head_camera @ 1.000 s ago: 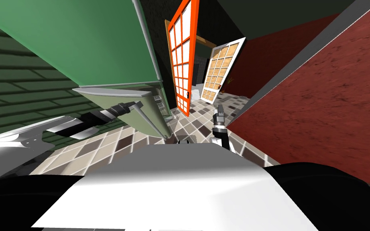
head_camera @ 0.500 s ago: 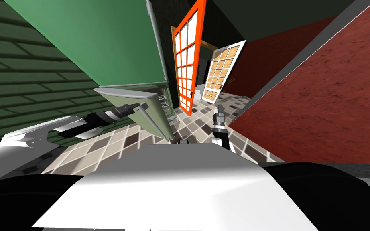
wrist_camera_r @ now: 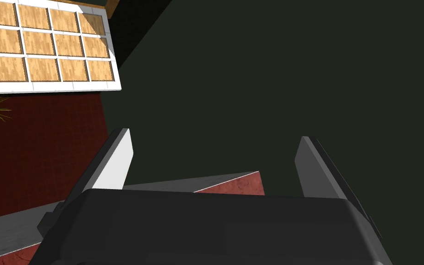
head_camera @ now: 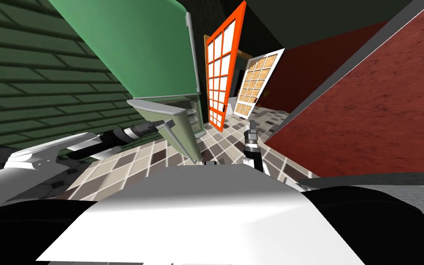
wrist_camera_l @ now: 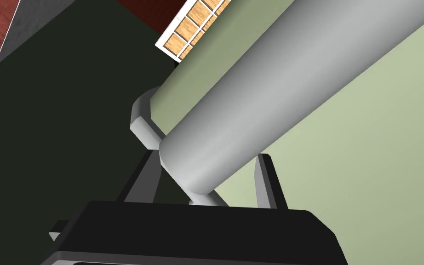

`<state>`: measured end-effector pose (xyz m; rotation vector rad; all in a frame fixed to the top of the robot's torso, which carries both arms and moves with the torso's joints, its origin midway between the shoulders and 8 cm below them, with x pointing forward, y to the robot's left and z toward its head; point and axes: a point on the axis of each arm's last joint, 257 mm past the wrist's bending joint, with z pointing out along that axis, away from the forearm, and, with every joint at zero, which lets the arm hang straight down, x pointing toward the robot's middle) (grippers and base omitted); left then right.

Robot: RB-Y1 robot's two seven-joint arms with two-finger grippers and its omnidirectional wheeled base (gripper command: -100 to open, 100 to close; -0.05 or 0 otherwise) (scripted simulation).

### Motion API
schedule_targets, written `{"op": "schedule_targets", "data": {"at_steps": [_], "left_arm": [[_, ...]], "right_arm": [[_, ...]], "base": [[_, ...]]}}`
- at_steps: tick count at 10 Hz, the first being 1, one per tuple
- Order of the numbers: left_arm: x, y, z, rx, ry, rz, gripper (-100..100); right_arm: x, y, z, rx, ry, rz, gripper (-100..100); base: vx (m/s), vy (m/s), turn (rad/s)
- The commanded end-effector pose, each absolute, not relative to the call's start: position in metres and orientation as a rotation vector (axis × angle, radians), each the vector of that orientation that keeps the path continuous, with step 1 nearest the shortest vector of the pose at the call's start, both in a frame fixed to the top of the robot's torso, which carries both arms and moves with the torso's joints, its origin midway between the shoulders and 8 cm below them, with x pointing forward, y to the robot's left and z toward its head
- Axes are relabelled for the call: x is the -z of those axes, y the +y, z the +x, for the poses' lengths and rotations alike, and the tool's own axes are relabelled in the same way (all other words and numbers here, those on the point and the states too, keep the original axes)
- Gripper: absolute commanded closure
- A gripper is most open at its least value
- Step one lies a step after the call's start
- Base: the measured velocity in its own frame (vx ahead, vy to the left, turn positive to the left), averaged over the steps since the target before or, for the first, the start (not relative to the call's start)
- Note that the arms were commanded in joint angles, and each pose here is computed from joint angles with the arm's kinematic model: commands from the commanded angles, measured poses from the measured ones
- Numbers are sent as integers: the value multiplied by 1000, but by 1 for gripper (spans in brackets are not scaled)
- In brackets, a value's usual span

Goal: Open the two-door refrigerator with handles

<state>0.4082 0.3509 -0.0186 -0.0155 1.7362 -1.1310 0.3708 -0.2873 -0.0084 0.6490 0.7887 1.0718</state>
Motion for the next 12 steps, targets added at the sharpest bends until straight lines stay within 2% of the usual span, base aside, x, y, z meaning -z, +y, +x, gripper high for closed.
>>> {"op": "schedule_targets", "data": {"at_steps": [1,7,8,12], "left_arm": [[5,338,407,1154,1740,19,-100],[-32,321,412,1175,1751,61,-100],[-33,320,412,1177,1751,60,0],[-33,320,412,1177,1751,60,0]], "right_arm": [[8,-287,371,-1072,789,649,0],[8,-287,371,-1072,788,649,0],[8,-287,371,-1072,788,649,0],[8,-287,371,-1072,788,649,0]], "base": [[-70,111,73],[33,-32,81],[0,0,0],[0,0,0]]}}
